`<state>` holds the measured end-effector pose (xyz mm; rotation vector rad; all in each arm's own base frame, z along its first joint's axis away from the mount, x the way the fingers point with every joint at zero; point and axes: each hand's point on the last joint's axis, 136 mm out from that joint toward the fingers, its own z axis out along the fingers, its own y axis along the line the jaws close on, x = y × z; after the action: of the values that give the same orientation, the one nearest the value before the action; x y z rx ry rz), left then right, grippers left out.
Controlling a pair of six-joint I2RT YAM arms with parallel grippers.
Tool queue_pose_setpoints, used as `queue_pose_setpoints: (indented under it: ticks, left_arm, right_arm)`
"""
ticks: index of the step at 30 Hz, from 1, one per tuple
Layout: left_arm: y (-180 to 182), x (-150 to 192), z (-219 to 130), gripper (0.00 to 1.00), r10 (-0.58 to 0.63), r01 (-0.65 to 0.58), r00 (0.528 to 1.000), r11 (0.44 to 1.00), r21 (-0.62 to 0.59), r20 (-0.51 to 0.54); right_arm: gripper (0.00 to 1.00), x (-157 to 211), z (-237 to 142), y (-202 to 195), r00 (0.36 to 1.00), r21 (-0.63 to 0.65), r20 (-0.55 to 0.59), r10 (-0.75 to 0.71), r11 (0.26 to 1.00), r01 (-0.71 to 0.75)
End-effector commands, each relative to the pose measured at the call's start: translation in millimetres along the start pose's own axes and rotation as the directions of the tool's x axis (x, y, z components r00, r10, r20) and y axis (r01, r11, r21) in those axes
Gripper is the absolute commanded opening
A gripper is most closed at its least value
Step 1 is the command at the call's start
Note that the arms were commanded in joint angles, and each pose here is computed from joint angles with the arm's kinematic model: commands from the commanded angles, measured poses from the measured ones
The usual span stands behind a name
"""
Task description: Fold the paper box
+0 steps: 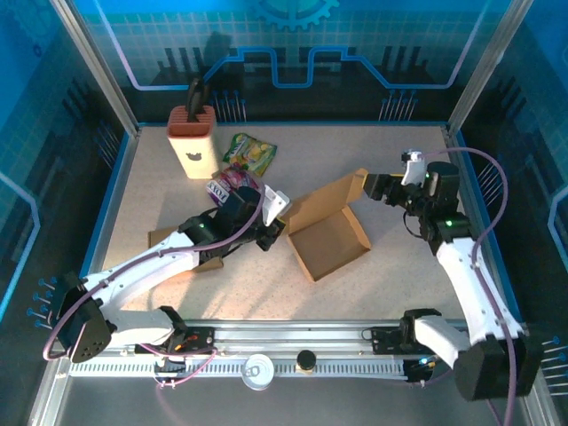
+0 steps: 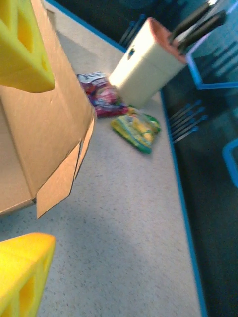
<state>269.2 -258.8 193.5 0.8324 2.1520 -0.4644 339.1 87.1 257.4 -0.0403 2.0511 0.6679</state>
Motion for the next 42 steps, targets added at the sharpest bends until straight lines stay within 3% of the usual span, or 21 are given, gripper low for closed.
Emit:
queue_pose_setpoints:
  ticks: [1,10,21,28,42]
  left_arm:
    - [4,10,1,0.0,0.047,-0.047,0.998,0.999,0.004,-0.039]
    - [26,18,3,0.0,0.016,-0.022,0.998,0.996,-0.085,-0.064]
    - [37,22,12,0.0,-0.032,0.027,0.997,0.997,-0.076,-0.074]
    - [43,21,14,0.0,-0.048,0.041,0.996,0.995,-0.088,-0.079]
    - [51,21,14,0.0,-0.077,0.069,0.994,0.993,-0.1,-0.079]
  right_arm:
    - [0.73,23,17,2,0.991,-0.141,-0.101,-0.087,0.987,0.072]
    - [0.75,16,53,-1,0.984,-0.234,-0.083,-0.157,0.963,0.134]
    - [0.65,32,83,3,0.973,-0.327,-0.128,-0.193,0.934,0.143]
    - [0.49,40,97,8,0.956,-0.335,-0.18,-0.231,0.928,0.162]
    - [0.49,63,114,-1,0.928,-0.287,-0.261,-0.264,0.94,0.187]
